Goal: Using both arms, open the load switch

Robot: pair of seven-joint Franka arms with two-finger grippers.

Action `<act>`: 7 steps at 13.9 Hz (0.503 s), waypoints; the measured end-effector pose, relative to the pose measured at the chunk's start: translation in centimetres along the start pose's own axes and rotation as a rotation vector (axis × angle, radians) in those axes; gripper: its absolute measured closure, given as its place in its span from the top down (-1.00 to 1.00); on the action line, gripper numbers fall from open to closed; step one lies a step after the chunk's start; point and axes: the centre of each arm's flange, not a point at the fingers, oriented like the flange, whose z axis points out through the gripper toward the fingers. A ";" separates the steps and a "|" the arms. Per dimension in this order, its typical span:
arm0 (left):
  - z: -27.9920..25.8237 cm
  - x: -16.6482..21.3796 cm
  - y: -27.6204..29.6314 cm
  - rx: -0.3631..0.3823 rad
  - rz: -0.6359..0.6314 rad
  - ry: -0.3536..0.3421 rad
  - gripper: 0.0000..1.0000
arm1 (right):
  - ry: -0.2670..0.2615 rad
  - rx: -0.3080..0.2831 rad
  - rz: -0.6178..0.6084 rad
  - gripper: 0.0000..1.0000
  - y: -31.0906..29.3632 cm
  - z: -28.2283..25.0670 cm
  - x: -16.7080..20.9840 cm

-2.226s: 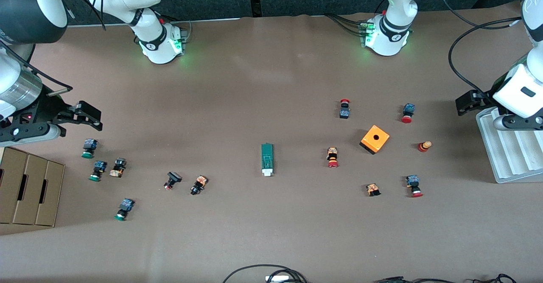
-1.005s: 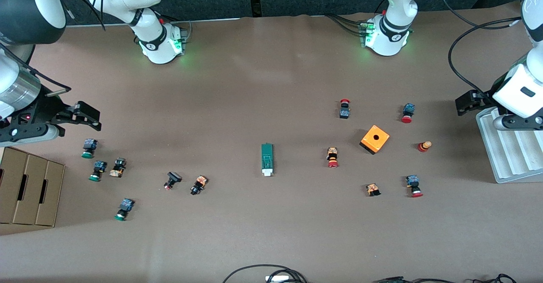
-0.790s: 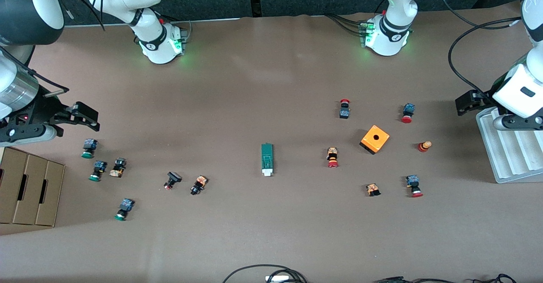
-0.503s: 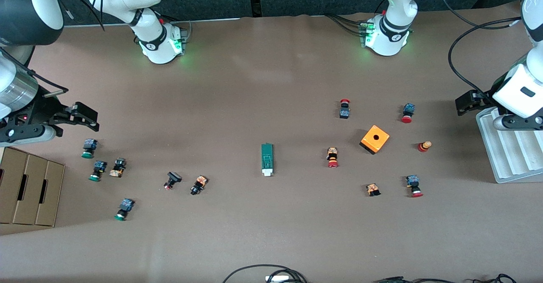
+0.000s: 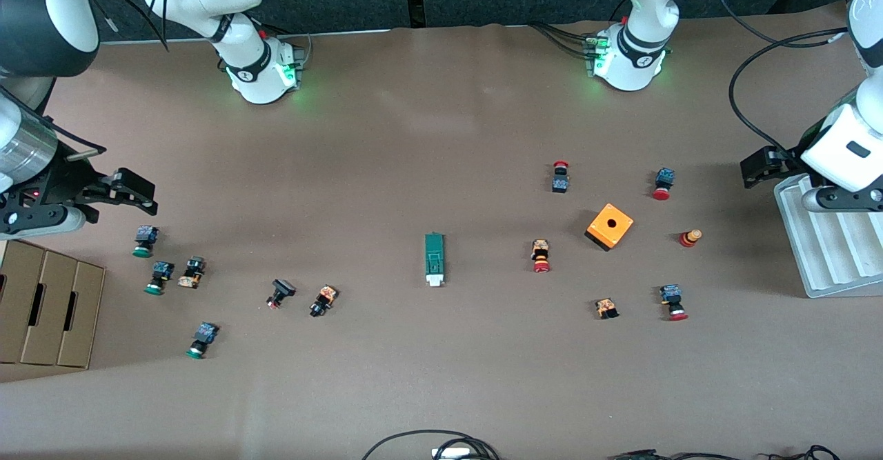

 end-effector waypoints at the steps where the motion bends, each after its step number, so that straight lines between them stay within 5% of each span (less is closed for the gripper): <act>1: 0.0 0.0 0.0 0.000 0.000 0.000 1.00 | -0.005 0.000 0.000 1.00 0.0 0.2 0.1; 7: 0.0 0.0 0.0 0.000 0.000 0.000 1.00 | -0.056 -0.001 0.018 1.00 1.0 2.2 0.5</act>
